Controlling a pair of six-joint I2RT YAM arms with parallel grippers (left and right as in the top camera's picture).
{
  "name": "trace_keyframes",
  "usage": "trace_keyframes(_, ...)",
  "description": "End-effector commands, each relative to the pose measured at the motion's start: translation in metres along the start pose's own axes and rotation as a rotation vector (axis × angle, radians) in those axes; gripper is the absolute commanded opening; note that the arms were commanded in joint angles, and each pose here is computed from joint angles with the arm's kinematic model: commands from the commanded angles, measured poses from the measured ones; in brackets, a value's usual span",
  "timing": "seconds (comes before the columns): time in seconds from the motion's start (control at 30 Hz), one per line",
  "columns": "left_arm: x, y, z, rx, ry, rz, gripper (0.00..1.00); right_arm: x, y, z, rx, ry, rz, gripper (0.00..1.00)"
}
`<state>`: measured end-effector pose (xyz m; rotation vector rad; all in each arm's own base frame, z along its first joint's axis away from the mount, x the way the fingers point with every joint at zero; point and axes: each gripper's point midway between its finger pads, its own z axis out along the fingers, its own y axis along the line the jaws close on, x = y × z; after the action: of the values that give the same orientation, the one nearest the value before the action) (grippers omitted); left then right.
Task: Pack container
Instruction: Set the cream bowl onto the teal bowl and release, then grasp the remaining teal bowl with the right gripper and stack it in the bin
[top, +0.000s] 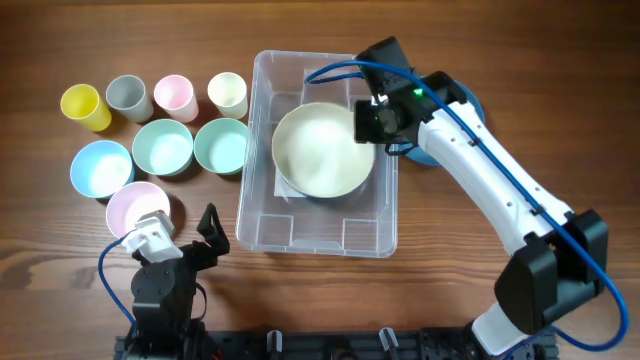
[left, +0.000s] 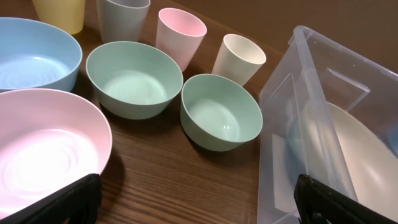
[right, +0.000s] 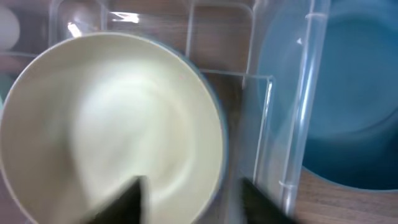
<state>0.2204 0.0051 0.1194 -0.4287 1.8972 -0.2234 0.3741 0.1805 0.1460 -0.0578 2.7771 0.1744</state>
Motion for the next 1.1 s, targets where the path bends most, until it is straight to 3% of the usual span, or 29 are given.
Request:
trace_keyframes(0.0, 0.000, -0.001, 0.000, 0.009, 0.001, 0.013, 1.00, -0.025, -0.024, -0.057, -0.024, -0.155, 0.040, 0.76)
trace_keyframes(0.13, 0.000, -0.001, 0.000, 0.009, 0.001, 0.013, 1.00, -0.048, -0.086, -0.094, 0.014, -0.273, 0.235, 0.87)
trace_keyframes(0.3, 0.000, -0.001, 0.000, 0.009, 0.001, 0.013, 1.00, -0.047, -0.163, -0.088, 0.112, -0.247, 0.445, 0.89)
trace_keyframes(0.47, 0.000, -0.001, 0.000, 0.009, 0.001, 0.013, 1.00, -0.013, -0.214, -0.036, 0.194, -0.074, 0.615, 0.87)
trace_keyframes(0.67, 0.000, -0.001, 0.000, 0.009, 0.001, 0.013, 1.00, 0.017, -0.217, 0.039, 0.175, 0.104, 0.693, 0.78)
trace_keyframes(0.83, 0.000, -0.001, 0.000, 0.009, 0.001, 0.013, 1.00, 0.039, -0.221, 0.079, 0.208, 0.220, 0.739, 0.58)
trace_keyframes(0.93, 0.000, -0.001, 0.000, 0.009, 0.001, 0.013, 1.00, 0.044, -0.222, 0.086, 0.216, 0.246, 0.752, 0.19)
trace_keyframes(0.97, 0.000, -0.001, 0.000, 0.009, 0.001, 0.013, 1.00, 0.044, -0.222, 0.086, 0.217, 0.245, 0.757, 0.10)
trace_keyframes(1.07, 0.000, -0.001, 0.000, 0.010, 0.001, 0.013, 1.00, 0.043, -0.222, 0.086, 0.217, 0.241, 0.756, 0.07)
